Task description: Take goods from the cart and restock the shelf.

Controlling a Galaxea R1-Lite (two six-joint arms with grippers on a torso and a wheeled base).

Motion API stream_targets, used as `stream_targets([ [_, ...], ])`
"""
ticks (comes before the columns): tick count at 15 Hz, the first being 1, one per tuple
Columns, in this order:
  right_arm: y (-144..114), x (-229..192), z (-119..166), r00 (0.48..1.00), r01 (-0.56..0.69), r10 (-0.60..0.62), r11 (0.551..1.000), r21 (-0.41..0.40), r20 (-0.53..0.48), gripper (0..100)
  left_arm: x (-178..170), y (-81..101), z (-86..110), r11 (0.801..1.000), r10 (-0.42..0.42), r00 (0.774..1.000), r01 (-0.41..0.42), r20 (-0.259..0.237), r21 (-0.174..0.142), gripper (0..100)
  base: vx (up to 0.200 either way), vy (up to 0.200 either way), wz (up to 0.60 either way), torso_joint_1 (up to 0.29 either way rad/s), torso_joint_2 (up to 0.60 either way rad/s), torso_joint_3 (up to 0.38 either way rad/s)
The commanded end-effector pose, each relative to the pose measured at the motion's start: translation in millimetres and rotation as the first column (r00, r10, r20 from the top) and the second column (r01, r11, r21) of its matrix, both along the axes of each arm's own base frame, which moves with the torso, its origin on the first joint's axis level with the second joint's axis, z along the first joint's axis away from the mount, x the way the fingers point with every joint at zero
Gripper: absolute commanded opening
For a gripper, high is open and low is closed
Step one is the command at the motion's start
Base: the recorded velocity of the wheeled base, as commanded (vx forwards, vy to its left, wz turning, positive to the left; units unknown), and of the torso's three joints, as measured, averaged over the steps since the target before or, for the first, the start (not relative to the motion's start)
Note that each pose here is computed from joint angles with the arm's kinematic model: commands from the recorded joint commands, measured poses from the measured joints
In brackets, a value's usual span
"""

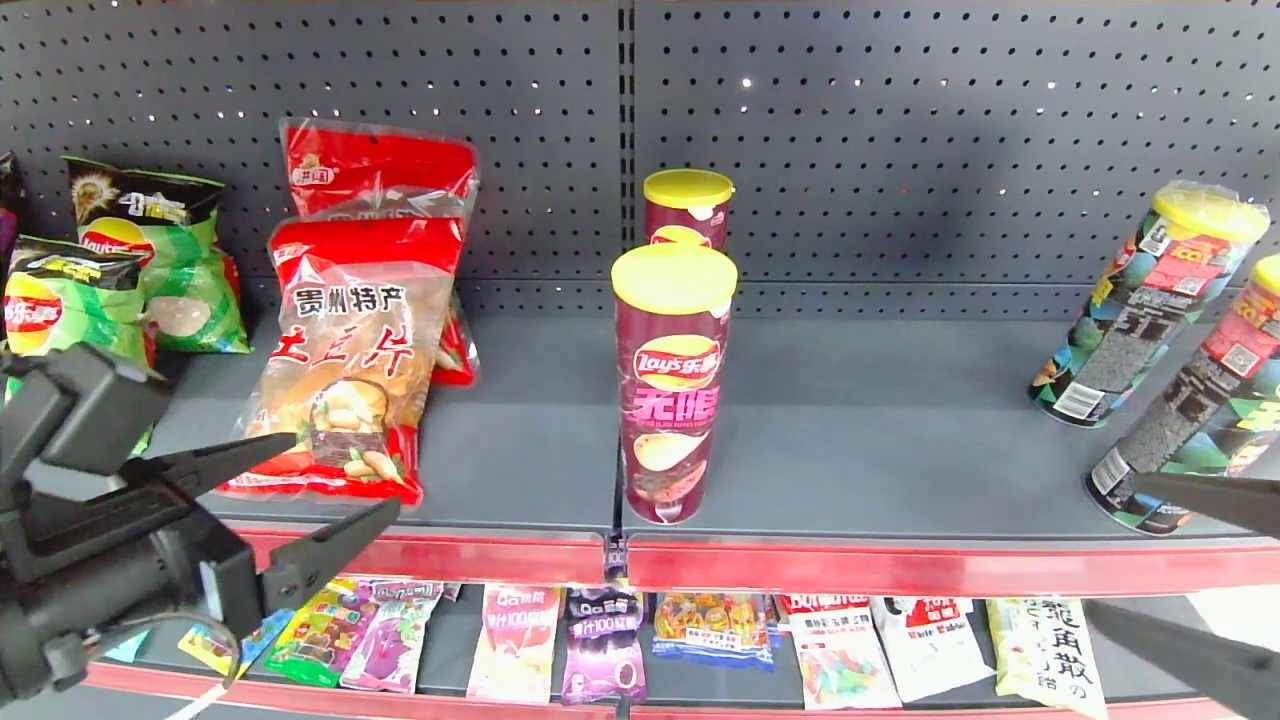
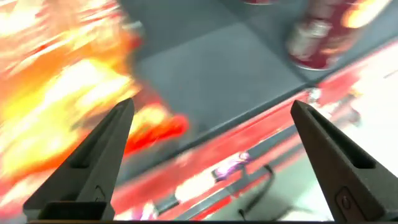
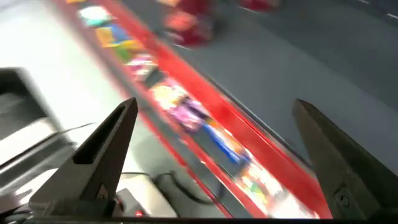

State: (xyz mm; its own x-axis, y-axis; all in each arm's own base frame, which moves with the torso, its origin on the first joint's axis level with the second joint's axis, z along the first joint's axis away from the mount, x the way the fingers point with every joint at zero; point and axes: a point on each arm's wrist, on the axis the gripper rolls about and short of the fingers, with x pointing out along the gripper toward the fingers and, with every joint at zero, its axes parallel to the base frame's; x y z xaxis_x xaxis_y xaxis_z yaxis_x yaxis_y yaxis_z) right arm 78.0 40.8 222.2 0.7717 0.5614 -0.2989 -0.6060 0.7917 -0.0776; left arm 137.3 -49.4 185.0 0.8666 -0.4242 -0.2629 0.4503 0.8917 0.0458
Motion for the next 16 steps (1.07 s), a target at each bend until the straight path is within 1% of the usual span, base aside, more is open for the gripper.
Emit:
stream_targets([
  [1,-37,-66,-2,0.915,0.390,-0.393,0.920,0.048,0.095,100,-50,20.9,-3.0,0.985,0.174,0.984,-0.173,0.040,-0.028,100,0.000,0.000,0.00,0.000,0.00,0.000],
  [2,-39,-77,-9,0.863,0.499,-0.501,0.866,0.044,0.063,100,-63,26.7,-7.9,0.973,0.229,0.973,-0.229,0.011,-0.019,100,0.000,0.000,0.00,0.000,0.00,0.000],
  [3,-39,-88,-20,0.824,0.566,-0.566,0.824,0.033,0.019,100,-80,33.0,-16.6,0.964,0.266,0.963,-0.267,-0.032,-0.012,100,0.000,0.000,0.00,0.000,0.00,0.000],
  [4,-38,-94,-29,0.808,0.589,-0.589,0.807,0.036,-0.020,100,-94,38.5,-25.7,0.958,0.287,0.956,-0.287,-0.067,-0.002,100,0.000,0.000,0.00,0.000,0.00,0.000],
  [5,-38,-95,-39,0.805,0.593,-0.591,0.804,0.048,-0.041,100,-107,43.6,-32.9,0.949,0.315,0.945,-0.316,-0.091,0.009,100,0.000,0.000,0.00,0.000,0.00,0.000],
  [6,-38,-98,-47,0.808,0.589,-0.588,0.806,0.055,-0.033,100,-119,48.0,-39.9,0.932,0.360,0.925,-0.361,-0.118,0.019,100,0.000,0.000,0.00,0.000,0.00,0.000],
  [7,-38,-100,-53,0.808,0.590,-0.589,0.805,0.062,-0.022,100,-124,49.8,-43.1,0.921,0.388,0.913,-0.388,-0.127,0.024,100,0.000,0.000,0.00,0.000,0.00,0.000],
  [8,-38,-105,-67,0.805,0.591,-0.593,0.803,0.074,0.001,100,-132,51.9,-49.5,0.902,0.431,0.891,-0.432,-0.139,0.030,100,0.000,0.000,0.00,0.000,0.00,0.000],
  [9,-37,-110,-80,0.804,0.592,-0.595,0.802,0.081,0.013,100,-136,52.7,-54.0,0.883,0.468,0.872,-0.469,-0.143,0.027,100,0.000,0.000,0.00,0.000,0.00,0.000],
  [10,-37,-115,-100,0.801,0.595,-0.599,0.799,0.087,0.024,100,-143,53.4,-63.7,0.853,0.519,0.842,-0.521,-0.145,0.028,100,0.000,0.000,0.00,0.000,0.00,0.000],
  [11,-37,-116,-106,0.801,0.595,-0.599,0.799,0.087,0.024,100,-146,53.4,-68.4,0.844,0.534,0.833,-0.536,-0.145,0.029,100,0.000,0.000,0.00,0.000,0.00,0.000],
  [13,-37,-116,-112,0.802,0.593,-0.596,0.801,0.087,0.023,100,-151,53.7,-78.2,0.843,0.536,0.833,-0.538,-0.140,0.025,100,0.000,0.000,0.00,0.000,0.00,0.000],
  [14,-37,-116,-120,0.805,0.590,-0.593,0.803,0.085,0.023,100,-153,53.8,-83.5,0.846,0.531,0.837,-0.534,-0.132,0.016,100,0.000,0.000,0.00,0.000,0.00,0.000],
  [15,-38,-114,-124,0.809,0.583,-0.587,0.808,0.088,0.029,100,-158,54.0,-88.3,0.847,0.528,0.843,-0.531,-0.101,-0.007,100,0.000,0.000,0.00,0.000,0.00,0.000],
  [16,-38,-108,-130,0.806,0.582,-0.589,0.807,0.102,0.056,100,-162,54.2,-89.3,0.852,0.520,0.852,-0.523,-0.068,-0.034,100,0.000,0.000,0.00,0.000,0.00,0.000],
])
